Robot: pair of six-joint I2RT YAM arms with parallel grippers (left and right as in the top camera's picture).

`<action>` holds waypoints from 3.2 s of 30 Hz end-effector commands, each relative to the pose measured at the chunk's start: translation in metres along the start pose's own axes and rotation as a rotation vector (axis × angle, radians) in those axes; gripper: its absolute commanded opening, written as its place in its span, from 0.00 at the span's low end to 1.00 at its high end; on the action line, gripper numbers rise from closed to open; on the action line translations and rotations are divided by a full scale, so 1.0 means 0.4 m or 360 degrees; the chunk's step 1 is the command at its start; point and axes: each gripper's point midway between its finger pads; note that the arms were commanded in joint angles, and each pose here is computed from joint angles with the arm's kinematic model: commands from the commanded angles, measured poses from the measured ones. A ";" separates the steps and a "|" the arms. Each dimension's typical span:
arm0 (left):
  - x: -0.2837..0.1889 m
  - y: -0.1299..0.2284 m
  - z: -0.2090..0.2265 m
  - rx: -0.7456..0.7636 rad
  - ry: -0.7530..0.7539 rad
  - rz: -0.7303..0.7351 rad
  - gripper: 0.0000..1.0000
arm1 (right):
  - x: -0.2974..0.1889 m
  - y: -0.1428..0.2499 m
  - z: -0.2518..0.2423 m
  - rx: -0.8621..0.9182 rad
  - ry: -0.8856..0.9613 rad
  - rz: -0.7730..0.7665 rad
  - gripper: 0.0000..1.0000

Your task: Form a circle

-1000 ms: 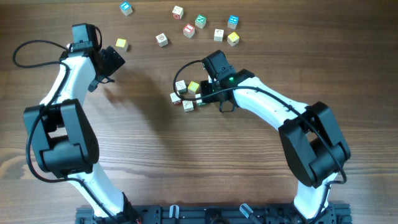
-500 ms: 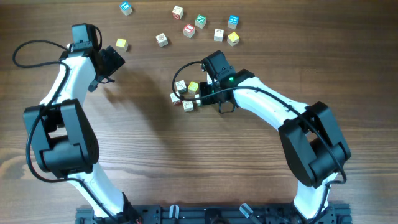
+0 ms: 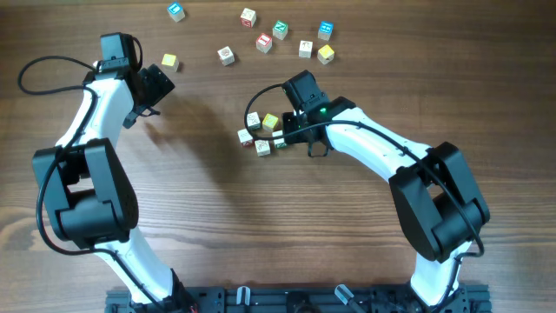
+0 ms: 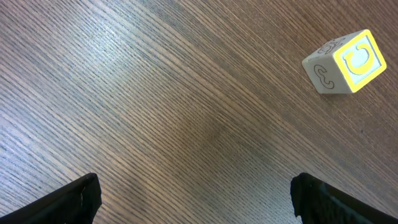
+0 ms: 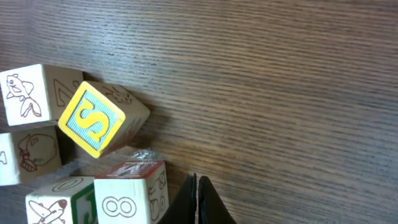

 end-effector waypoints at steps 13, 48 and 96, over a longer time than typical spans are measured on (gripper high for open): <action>-0.021 -0.016 -0.014 0.0007 0.0033 -0.0029 1.00 | 0.018 0.016 0.048 -0.0002 -0.0163 0.0039 0.04; -0.021 -0.016 -0.014 0.0007 0.0033 -0.0029 1.00 | 0.022 0.021 0.019 -0.0006 -0.0057 0.0048 0.04; -0.021 -0.016 -0.014 0.0007 0.0033 -0.0029 1.00 | -0.027 0.080 0.059 0.0051 -0.0462 0.0258 0.08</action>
Point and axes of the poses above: each gripper's point midway between its finger pads, its own x axis out along the fingers, its own z axis along the line the jaws close on, y = z × x, and after that the axes turned 15 degrees about -x, right-handed
